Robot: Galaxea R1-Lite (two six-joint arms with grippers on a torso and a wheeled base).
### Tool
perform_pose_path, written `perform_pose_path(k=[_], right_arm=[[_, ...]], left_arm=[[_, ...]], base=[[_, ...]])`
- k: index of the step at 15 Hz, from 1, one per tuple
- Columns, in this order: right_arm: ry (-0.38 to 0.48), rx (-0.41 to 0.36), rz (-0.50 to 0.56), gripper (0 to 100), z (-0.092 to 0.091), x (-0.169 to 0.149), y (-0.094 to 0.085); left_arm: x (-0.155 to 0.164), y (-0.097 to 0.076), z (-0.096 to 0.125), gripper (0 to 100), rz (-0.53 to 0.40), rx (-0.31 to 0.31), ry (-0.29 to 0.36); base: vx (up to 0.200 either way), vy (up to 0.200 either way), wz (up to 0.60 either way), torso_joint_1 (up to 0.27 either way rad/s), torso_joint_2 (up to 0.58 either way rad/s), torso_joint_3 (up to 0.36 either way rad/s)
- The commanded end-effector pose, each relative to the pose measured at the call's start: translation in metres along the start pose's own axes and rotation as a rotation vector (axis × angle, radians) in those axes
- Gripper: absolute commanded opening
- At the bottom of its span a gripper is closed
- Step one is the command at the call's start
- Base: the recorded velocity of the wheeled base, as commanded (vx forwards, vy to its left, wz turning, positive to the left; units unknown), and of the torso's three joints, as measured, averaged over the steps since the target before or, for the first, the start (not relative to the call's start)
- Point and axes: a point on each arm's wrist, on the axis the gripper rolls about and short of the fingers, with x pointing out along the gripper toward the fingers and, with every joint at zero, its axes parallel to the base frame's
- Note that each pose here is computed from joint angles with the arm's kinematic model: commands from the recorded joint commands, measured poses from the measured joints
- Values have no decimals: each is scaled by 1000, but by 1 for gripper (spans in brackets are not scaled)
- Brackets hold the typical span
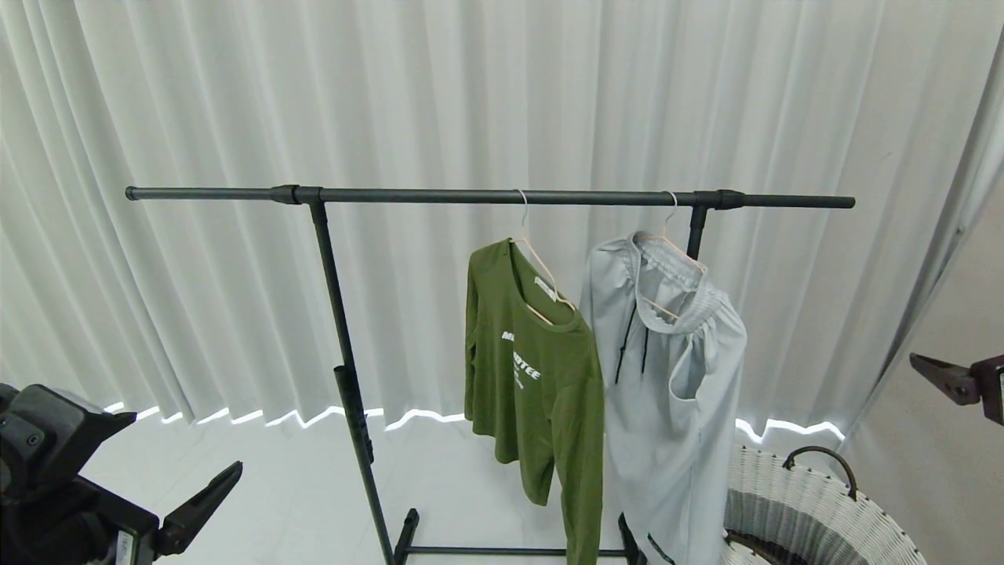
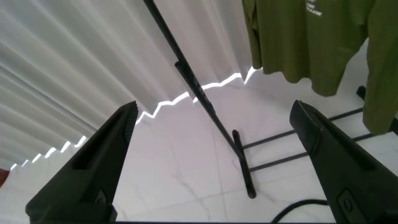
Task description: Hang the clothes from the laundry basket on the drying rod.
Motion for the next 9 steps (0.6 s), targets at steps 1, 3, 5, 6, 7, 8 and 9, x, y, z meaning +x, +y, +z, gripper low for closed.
perform_pose_path(k=[1,3,5,6,7,8,9], right_arm=[[-1,0,-8,100,-6,-8,1],[-21,6,-22,100,-11,-20,1],[-67,18,-31,100,-17,-40,2],[-97,41,-39,100,-23,-53,3],[-116,62,-41,100,-33,-65,6],[-128,65,-43,100,-43,-74,9],[-144,64,-47,100,-60,-87,13]], left_arm=[[-6,-1,0,100,14,0,-21],[-15,0,2,100,54,-12,-61],[-29,2,3,100,174,-65,-87],[-36,2,1,100,254,-116,-87],[-44,-2,-7,100,327,-141,-76],[-50,-6,-16,100,375,-145,-65],[-56,-13,-29,100,416,-153,-33]], base=[[0,0,0,0,0,0],[0,0,0,0,0,0],[0,0,0,0,0,0],[0,0,0,0,0,0],[0,0,0,0,0,0],[0,0,0,0,0,0],[0,0,0,0,0,0]])
